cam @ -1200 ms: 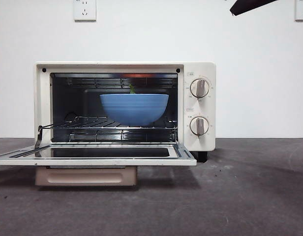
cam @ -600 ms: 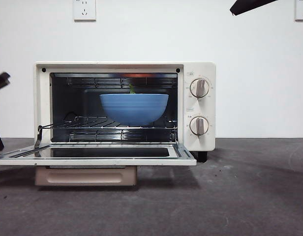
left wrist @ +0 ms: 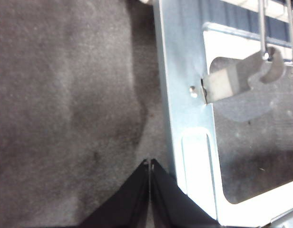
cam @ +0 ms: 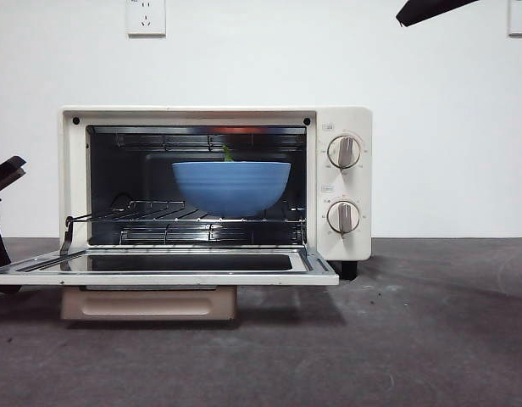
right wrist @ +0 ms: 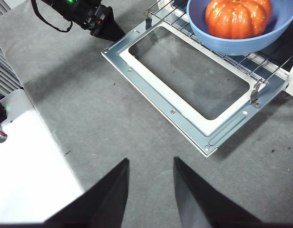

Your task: Place pumpkin in the steamer

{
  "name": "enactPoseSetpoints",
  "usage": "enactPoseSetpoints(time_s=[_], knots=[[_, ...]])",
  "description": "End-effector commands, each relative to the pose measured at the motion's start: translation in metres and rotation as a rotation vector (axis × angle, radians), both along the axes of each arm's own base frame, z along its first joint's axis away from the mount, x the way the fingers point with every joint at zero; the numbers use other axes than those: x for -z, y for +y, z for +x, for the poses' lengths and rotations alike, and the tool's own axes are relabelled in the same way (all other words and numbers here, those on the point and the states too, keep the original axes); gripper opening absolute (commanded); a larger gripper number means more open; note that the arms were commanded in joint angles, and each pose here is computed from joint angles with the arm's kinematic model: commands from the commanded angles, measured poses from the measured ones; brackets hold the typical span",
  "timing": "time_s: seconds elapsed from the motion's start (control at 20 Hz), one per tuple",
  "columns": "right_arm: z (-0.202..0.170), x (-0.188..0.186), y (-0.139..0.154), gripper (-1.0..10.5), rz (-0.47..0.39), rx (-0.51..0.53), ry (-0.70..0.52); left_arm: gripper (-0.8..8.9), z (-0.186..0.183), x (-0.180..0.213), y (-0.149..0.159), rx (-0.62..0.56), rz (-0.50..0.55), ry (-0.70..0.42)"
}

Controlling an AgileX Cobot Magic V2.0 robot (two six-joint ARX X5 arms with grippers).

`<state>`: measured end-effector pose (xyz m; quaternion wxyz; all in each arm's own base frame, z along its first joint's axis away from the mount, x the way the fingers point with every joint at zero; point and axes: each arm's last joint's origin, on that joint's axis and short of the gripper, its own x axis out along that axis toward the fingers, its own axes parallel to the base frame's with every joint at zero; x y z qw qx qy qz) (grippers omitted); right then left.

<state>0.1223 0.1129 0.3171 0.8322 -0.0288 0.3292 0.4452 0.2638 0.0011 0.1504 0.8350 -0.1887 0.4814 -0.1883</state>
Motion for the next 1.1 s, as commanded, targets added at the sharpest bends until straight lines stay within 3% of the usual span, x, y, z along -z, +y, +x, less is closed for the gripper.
enactPoseSetpoints(time_s=[0.05, 0.5, 1.1], knots=[[0.000, -0.002, 0.002, 1.5, 0.003, -0.017, -0.019, 0.14, 0.003, 0.003, -0.002, 0.048, -0.062, -0.002], [0.000, -0.002, 0.002, 1.5, 0.004, -0.012, -0.015, 0.14, 0.008, -0.006, 0.003, 0.068, -0.241, -0.057], [0.000, -0.002, 0.002, 1.5, 0.006, -0.009, -0.011, 0.14, 0.010, -0.041, 0.019, -0.010, -0.295, -0.242]])
